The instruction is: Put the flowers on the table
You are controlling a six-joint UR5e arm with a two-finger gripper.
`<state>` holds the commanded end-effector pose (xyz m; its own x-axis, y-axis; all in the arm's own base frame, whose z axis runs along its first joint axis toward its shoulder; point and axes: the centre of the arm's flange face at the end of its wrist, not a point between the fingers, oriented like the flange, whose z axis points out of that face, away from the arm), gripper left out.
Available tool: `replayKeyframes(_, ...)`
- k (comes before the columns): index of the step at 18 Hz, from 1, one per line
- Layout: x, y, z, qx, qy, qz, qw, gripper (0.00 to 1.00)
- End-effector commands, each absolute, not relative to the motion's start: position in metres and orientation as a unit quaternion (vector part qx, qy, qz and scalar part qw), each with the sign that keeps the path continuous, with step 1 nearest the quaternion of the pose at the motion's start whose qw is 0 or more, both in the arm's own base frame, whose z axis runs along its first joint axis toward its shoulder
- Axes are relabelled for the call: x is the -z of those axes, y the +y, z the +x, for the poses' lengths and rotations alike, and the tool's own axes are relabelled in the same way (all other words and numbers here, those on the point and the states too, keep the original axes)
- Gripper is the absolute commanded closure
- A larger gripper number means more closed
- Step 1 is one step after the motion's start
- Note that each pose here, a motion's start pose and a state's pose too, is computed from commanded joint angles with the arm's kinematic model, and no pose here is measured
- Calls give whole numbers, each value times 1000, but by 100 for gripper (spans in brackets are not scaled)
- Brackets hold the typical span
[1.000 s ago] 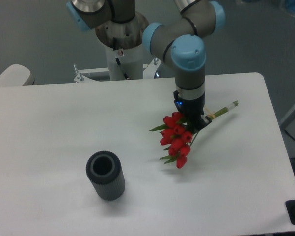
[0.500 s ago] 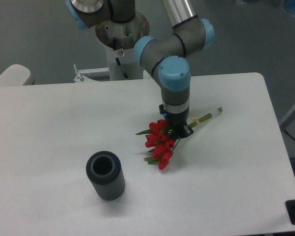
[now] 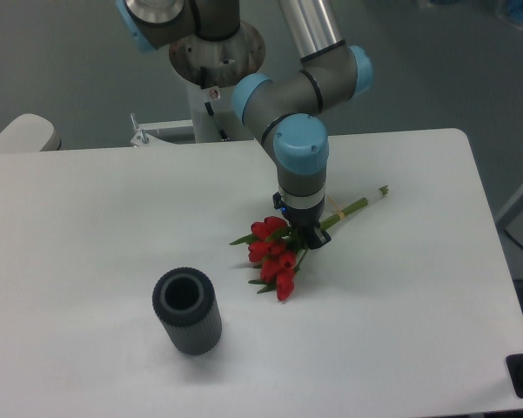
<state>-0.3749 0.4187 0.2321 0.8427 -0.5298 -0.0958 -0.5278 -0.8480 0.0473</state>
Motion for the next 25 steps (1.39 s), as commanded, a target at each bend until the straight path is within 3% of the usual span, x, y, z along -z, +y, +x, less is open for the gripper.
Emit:
replayKeyframes(5, -253, 418, -378, 72, -249, 966, -2, 0)
replayKeyframes(15, -373, 453, -410, 172, -185, 965, -65, 0)
replayKeyframes(18, -411, 460, -426, 165, -186, 966, -75, 0)
replayKeyframes(21, -450, 455, -457, 106, -174, 975, -85, 0)
replayKeyframes(25, -481, 458, -480, 118, -196, 970, -84, 0)
